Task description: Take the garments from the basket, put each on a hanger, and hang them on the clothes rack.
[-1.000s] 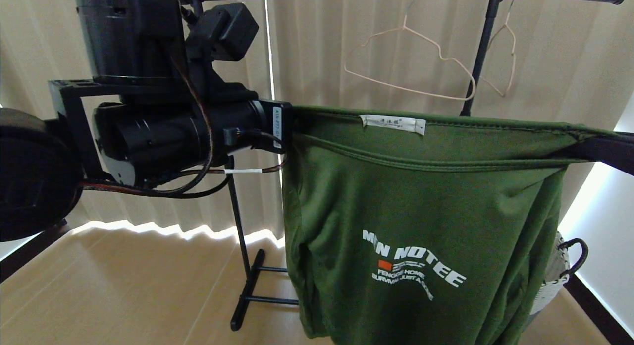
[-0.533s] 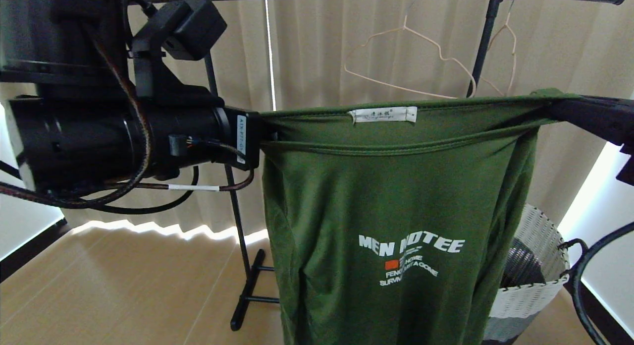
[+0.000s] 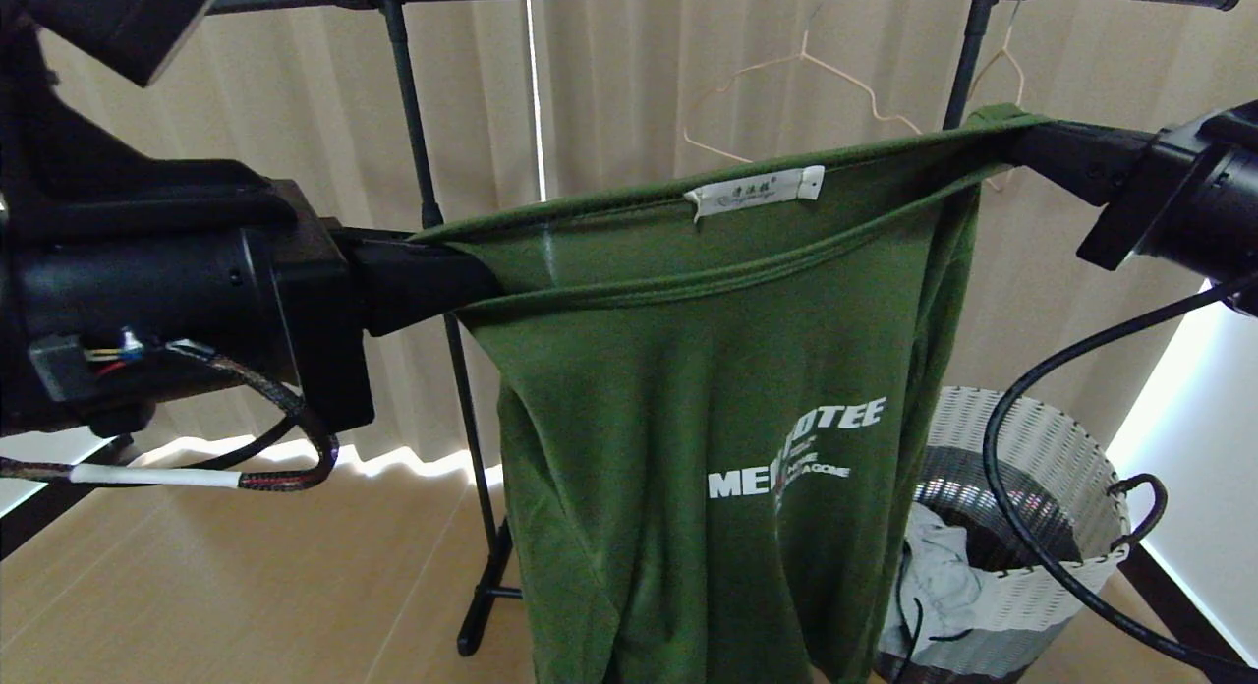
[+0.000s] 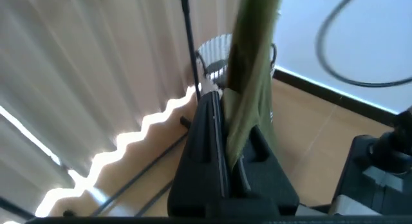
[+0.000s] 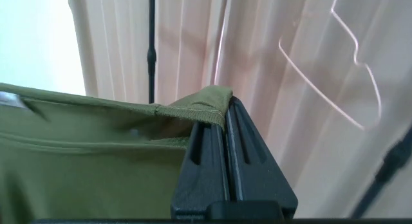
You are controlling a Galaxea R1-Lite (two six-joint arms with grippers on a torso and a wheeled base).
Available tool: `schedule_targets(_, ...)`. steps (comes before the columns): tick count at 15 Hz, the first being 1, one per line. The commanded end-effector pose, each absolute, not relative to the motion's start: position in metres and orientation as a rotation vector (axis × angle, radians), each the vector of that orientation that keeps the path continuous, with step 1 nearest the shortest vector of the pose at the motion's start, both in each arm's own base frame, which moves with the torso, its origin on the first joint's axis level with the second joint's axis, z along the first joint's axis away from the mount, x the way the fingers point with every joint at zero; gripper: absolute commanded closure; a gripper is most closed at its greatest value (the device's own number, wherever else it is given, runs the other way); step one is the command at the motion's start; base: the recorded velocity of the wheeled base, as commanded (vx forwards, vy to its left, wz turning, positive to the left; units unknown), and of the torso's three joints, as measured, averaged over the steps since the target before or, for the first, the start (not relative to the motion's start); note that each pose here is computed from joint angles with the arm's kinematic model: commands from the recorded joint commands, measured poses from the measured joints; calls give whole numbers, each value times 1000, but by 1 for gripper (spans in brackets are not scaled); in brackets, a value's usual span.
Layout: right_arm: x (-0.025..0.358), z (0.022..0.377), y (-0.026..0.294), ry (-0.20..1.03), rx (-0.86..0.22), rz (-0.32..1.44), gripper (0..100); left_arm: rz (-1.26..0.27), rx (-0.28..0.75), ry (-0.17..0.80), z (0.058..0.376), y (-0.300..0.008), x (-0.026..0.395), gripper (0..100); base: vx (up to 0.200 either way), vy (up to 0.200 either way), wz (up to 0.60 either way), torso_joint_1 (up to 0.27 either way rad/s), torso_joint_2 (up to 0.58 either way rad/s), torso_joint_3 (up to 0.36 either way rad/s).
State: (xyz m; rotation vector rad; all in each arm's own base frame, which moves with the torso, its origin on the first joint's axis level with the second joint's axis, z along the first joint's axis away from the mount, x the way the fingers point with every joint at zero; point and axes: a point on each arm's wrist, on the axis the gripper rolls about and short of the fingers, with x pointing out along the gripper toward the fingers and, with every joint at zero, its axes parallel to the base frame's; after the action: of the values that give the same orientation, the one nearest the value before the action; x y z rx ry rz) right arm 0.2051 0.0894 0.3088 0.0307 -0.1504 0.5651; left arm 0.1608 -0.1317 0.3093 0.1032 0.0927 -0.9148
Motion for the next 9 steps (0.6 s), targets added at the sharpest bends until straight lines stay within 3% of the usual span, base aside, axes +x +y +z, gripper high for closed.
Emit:
schedule_targets(1,217,300,94,-119,35,567,100,-934,96,57,314,-127,148,100,0,0,0,0,0,0)
schedule_targets(9,214,300,93,-120,33,565,100,-934,98,80,306,-124,144,100,0,0,0,0,0,0)
